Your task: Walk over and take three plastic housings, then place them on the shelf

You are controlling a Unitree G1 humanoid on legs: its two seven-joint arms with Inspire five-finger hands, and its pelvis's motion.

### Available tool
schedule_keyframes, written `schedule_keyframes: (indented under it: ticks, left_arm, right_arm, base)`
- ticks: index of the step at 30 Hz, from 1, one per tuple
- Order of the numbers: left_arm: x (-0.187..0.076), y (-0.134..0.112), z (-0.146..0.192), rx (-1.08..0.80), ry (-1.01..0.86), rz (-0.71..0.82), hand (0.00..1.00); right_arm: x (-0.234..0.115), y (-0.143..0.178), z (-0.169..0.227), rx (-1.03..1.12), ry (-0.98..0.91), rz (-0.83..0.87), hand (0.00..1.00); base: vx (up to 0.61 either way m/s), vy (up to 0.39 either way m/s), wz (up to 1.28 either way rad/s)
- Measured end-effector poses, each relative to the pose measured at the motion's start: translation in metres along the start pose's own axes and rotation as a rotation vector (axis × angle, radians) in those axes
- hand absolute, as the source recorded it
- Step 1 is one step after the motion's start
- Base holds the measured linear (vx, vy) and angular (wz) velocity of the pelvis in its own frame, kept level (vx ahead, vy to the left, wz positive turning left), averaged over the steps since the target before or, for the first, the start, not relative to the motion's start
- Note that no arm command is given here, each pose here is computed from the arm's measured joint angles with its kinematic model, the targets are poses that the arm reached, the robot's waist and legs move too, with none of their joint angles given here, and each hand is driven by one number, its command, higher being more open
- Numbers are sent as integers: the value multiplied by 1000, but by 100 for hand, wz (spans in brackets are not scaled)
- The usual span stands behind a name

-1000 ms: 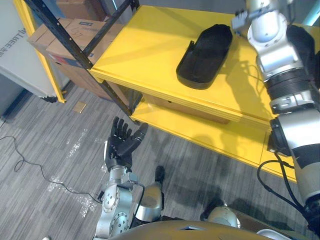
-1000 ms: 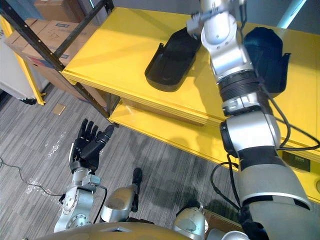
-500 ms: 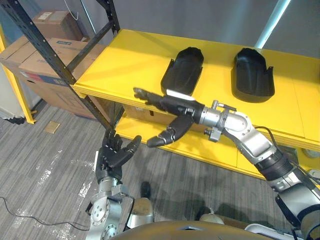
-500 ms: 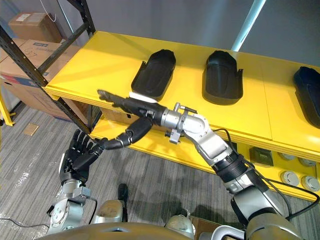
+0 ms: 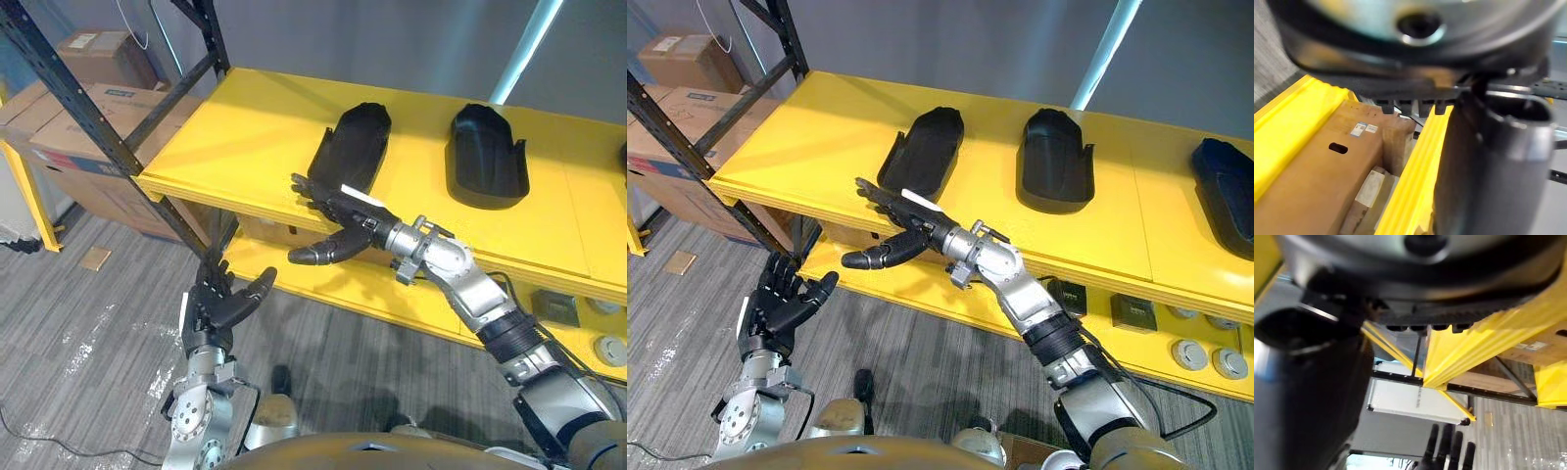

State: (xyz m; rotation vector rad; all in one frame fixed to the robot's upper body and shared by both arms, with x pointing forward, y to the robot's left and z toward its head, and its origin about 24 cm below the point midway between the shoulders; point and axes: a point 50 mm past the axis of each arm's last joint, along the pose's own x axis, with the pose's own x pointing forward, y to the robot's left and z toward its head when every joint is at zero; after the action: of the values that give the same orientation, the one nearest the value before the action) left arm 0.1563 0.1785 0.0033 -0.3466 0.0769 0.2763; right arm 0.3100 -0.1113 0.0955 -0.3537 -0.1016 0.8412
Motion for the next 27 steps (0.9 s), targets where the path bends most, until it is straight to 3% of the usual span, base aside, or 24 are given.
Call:
schedule_keyframes:
  ticks: [14,27]
  left_arm:
    - [-2,0,-1,-5,4,10,100]
    - [-3,-2,-2,-18,7,12,100]
  right_arm:
    - [0,-1,-21,-31,52,-66,100]
    - [8,-9,-24,-36,58,-252,100]
  base:
    - [-17,-1,4]
    - [-2,-2,2]
